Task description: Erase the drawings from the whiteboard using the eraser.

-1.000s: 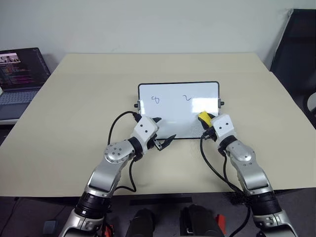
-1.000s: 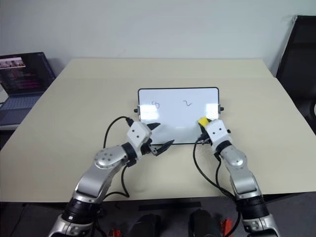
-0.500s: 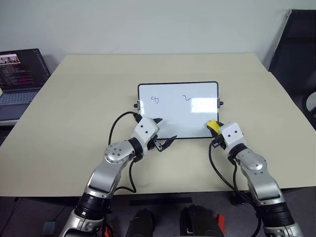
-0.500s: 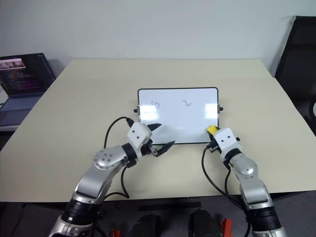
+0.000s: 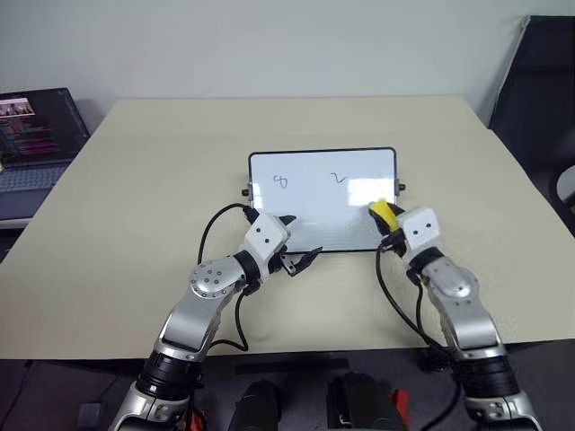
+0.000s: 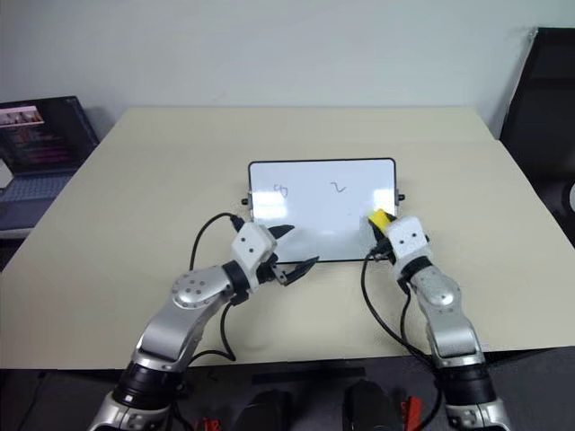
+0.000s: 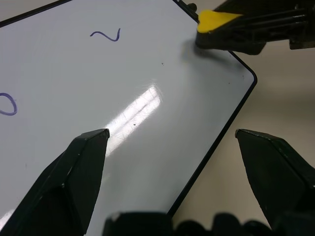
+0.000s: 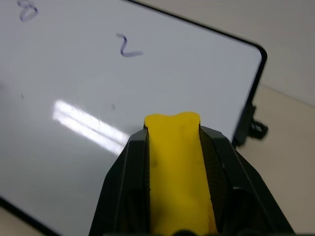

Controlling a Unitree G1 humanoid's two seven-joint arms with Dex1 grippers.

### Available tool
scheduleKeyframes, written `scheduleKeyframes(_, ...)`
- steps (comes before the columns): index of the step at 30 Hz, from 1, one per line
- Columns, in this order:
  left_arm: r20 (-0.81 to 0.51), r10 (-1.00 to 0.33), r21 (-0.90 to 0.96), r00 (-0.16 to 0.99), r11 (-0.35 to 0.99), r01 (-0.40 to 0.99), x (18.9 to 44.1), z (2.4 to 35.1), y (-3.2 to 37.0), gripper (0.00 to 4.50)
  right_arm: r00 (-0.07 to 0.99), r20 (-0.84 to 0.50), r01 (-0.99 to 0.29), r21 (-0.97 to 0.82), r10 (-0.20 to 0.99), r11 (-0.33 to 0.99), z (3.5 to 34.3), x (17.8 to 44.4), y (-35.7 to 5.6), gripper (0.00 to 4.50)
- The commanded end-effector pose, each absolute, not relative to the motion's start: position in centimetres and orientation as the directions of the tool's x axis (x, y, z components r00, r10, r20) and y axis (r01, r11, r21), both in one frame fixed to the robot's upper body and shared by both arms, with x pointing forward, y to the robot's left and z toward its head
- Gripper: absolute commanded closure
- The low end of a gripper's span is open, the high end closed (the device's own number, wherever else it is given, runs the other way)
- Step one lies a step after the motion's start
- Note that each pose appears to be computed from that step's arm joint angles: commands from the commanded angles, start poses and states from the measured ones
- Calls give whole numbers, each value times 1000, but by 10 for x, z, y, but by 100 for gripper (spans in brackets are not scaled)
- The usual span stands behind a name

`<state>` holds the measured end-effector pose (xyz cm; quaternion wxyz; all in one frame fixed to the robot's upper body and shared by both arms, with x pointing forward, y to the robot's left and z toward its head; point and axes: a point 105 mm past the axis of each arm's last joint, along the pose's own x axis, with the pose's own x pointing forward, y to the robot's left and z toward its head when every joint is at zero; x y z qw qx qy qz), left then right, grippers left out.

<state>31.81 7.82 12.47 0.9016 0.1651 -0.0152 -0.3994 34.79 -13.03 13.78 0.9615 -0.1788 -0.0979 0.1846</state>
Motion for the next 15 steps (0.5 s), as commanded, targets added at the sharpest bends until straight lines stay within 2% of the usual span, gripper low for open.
scheduleKeyframes(1,-61,-734,332,676,623,708,315,138,78,0,901,146,-329,-384,409,863,141,349,-126,339)
scheduleKeyframes(3,-62,-733,333,678,625,706,315,138,79,0,900,129,-339,-394,417,854,138,350,-125,339)
scheduleKeyframes(6,-63,-729,333,681,628,703,313,138,80,0,930,12,-321,-456,367,830,117,355,-137,339)
scheduleKeyframes(15,-67,-725,332,686,632,700,314,138,81,0,947,-27,-293,-476,319,829,107,339,-160,339)
